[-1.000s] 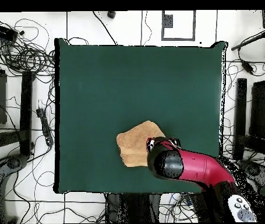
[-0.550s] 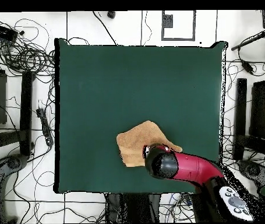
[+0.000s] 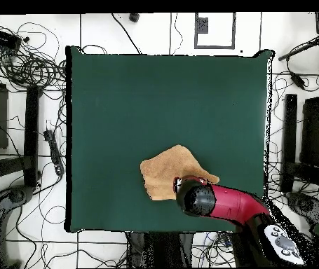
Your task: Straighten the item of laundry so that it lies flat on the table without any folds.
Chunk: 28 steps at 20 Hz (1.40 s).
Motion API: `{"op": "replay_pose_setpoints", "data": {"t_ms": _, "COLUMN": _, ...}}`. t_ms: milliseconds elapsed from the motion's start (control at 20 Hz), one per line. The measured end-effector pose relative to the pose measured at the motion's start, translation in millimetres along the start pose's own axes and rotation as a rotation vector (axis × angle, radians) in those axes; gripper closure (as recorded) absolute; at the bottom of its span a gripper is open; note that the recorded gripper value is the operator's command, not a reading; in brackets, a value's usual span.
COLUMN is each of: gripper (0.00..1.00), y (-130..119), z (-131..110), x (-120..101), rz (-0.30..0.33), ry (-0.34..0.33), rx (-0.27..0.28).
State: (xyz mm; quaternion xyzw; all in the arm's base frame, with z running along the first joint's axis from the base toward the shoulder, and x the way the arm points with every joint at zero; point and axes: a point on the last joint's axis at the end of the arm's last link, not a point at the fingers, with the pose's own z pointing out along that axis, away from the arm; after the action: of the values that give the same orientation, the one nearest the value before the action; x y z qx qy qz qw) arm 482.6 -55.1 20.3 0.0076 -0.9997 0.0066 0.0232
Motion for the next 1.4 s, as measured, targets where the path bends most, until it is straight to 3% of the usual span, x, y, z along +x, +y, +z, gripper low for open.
{"op": "replay_pose_setpoints", "data": {"t_ms": 350, "gripper": 0.0, "y": -1, "z": -1, "x": 0, "rz": 0.001, "ry": -0.001, "rx": 0.001}}
{"op": "replay_pose_setpoints", "data": {"t_ms": 650, "gripper": 0.0, "y": -23, "z": -9, "x": -1, "rz": 0.04, "ry": -0.018, "rx": 0.009}}
{"op": "replay_pose_setpoints", "data": {"t_ms": 800, "gripper": 0.0, "y": -50, "z": -15, "x": 1, "rz": 0.085, "ry": -0.03, "rx": 0.017}}
{"op": "replay_pose_setpoints", "data": {"t_ms": 850, "gripper": 0.0, "y": -73, "z": -19, "x": 5, "rz": 0.127, "ry": -0.035, "rx": 0.021}}
{"op": "replay_pose_setpoints", "data": {"t_ms": 1100, "gripper": 0.0, "y": -126, "z": -20, "x": 27, "rz": 0.218, "ry": -0.017, "rx": 0.025}}
{"op": "replay_pose_setpoints", "data": {"t_ms": 1400, "gripper": 0.0, "y": -143, "z": -19, "x": 40, "rz": 0.232, "ry": 0.005, "rx": 0.026}}
